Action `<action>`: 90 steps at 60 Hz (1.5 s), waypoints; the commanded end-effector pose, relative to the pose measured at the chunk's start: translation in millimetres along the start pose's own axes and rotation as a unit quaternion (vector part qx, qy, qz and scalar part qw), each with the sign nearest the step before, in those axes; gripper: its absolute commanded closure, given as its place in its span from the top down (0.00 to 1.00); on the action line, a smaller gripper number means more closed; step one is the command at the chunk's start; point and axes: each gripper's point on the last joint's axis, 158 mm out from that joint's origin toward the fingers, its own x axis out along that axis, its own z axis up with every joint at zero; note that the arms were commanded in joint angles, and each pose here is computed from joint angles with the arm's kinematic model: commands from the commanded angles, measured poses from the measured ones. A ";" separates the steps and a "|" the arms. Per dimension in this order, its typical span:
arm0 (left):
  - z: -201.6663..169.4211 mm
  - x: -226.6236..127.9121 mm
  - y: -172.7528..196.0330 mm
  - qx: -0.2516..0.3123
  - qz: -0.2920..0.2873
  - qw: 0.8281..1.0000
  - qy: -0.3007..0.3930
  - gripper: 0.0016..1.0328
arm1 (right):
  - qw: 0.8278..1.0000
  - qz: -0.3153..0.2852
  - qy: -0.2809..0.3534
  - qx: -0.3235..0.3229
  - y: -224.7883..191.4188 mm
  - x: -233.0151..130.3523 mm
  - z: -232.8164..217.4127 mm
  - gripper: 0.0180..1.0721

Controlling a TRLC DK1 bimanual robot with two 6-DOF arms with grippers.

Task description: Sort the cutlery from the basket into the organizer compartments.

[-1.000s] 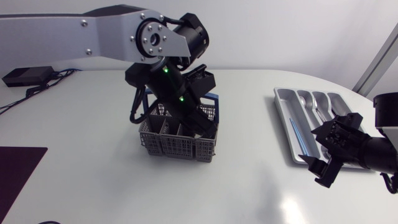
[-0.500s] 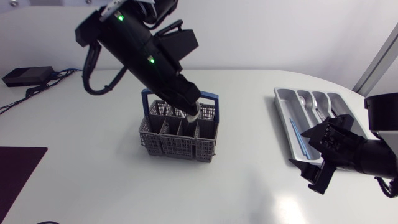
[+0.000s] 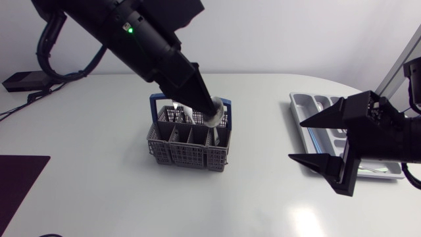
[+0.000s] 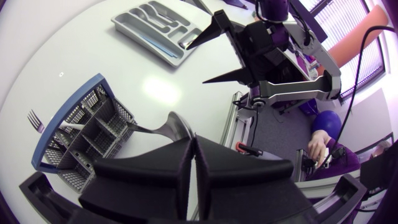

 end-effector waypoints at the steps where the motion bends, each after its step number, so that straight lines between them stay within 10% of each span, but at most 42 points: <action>1: 7.5 -5.5 -9.1 0.028 -0.016 0.999 -0.008 0.03 | 1.000 0.022 -0.018 0.010 7.6 -2.7 16.1 0.90; 32: -2.5 28.7 -38.6 0.080 -0.113 0.990 0.031 0.03 | 0.984 0.158 -0.077 -0.001 68.2 21.1 76.2 0.80; 67: 6.7 27.7 -47.3 0.101 -0.150 0.983 0.020 0.03 | 0.974 0.206 -0.088 0.008 82.3 42.0 76.8 0.29; 90: 10.5 20.6 -41.5 0.094 -0.145 0.985 0.012 0.03 | 0.976 0.203 -0.083 0.011 80.8 42.6 66.5 0.29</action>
